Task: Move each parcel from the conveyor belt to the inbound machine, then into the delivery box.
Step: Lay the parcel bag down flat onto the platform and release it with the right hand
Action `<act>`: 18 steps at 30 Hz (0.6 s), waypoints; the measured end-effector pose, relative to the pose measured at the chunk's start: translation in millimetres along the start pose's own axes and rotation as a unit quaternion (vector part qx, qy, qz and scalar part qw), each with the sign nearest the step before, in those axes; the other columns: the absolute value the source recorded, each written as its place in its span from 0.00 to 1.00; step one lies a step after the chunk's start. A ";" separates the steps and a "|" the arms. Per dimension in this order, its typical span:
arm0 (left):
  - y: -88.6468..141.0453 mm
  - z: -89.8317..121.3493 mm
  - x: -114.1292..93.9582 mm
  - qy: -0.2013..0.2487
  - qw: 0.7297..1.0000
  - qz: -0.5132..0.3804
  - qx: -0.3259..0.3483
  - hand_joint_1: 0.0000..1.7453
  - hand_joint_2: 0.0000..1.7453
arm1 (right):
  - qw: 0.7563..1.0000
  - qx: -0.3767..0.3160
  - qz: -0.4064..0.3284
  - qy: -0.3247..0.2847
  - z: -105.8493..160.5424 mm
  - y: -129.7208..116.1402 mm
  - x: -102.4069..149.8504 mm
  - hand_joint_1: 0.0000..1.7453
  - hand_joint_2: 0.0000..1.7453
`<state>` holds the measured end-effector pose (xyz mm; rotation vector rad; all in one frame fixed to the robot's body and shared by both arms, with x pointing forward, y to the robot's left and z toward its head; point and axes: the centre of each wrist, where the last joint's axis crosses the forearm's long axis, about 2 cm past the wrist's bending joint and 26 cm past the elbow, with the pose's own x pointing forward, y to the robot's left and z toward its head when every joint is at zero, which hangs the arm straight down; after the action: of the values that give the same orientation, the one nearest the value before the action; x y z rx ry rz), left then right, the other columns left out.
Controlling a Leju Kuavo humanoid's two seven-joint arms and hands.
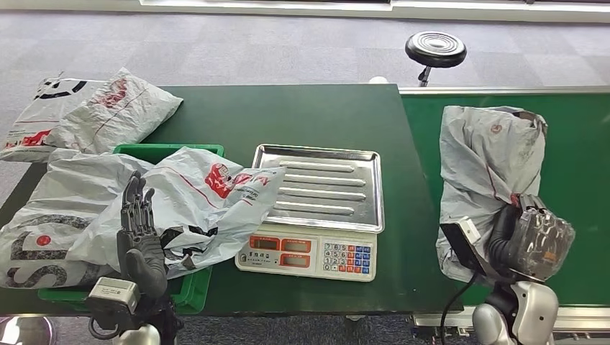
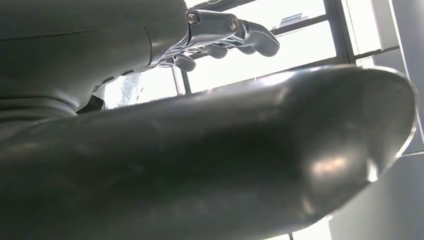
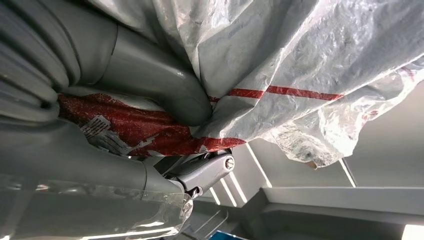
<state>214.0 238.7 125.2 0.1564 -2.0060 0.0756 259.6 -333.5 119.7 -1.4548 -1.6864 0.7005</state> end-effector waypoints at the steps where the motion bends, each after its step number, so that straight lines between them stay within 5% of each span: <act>1: -0.2 -0.1 0.2 0.000 1.000 0.000 0.000 0.00 0.00 | 1.000 -0.001 -0.003 -0.001 -1.0 0.2 1.4 1.00 1.00; 9: -1.9 -5.9 2.1 -0.014 1.000 -0.006 -0.001 0.00 0.00 | 0.989 0.014 -0.146 -0.025 -21.7 4.5 13.6 1.00 1.00; 15: -2.1 -8.9 2.8 -0.021 1.000 -0.009 -0.002 0.00 0.00 | 0.984 0.017 -0.171 -0.044 -30.2 6.8 19.7 1.00 1.00; 18: -3.6 -17.5 2.9 -0.033 0.999 -0.006 0.000 0.00 0.00 | 0.960 0.038 -0.260 -0.096 -66.3 20.0 43.5 1.00 1.00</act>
<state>228.9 237.0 135.2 0.1734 -2.0699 0.0626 324.6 -292.6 148.0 -0.8482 -2.0514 0.6136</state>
